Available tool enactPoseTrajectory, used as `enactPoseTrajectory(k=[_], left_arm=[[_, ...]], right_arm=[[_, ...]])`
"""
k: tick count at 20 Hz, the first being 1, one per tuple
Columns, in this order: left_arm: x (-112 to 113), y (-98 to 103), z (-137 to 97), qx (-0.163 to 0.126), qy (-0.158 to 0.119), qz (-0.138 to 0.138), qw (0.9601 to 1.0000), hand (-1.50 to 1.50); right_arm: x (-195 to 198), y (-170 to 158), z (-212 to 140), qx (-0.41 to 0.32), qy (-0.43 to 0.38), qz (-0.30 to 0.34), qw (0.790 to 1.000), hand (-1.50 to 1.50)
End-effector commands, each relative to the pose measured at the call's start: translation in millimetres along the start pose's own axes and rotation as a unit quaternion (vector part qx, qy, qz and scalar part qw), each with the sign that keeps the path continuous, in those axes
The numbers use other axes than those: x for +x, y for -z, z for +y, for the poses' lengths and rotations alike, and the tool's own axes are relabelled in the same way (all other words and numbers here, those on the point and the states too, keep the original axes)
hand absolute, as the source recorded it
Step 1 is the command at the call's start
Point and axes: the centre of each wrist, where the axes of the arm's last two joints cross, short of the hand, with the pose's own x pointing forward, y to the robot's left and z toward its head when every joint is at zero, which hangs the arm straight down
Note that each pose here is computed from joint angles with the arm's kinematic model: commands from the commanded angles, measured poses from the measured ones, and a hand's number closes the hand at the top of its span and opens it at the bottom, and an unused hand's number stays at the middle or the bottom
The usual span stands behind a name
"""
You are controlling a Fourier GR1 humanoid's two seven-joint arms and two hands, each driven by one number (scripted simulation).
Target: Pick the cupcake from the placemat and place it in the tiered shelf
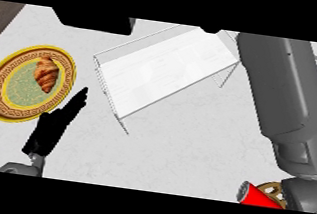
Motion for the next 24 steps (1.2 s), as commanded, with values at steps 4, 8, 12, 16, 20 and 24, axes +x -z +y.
enactPoseTrajectory(k=[4, 8, 12, 16, 20, 24], left_arm=[[7.5, 13.4, -4.7, -0.005, 0.003, 0.004, 1.0000, 0.00], [13.6, 11.3, 4.3, -0.003, 0.005, 0.000, 1.0000, 0.00], [4.5, 7.3, -4.1, -0.016, 0.008, -0.006, 0.9998, 0.00], [6.8, 14.2, -10.4, -0.021, 0.008, -0.011, 0.9997, 0.00], [5.8, 8.3, -22.2, -0.019, 0.005, -0.013, 0.9997, 0.00], [5.3, 9.0, -0.3, -0.012, 0.001, -0.004, 0.9999, 0.00]], right_arm=[[30.8, 20.1, 51.6, 0.044, -0.020, -0.011, 0.999, 1.50], [38.1, 24.5, 63.7, 0.089, -0.020, -0.006, 0.996, 1.50], [0.0, 18.1, 80.6, 0.136, 0.243, 0.067, 0.958, -1.50], [-3.2, 20.9, 81.5, 0.149, 0.366, 0.075, 0.916, -1.50], [-4.2, 21.9, 83.6, 0.107, 0.434, 0.072, 0.892, -1.50], [-5.2, 23.1, 79.0, 0.001, 0.463, 0.077, 0.883, -1.50]])
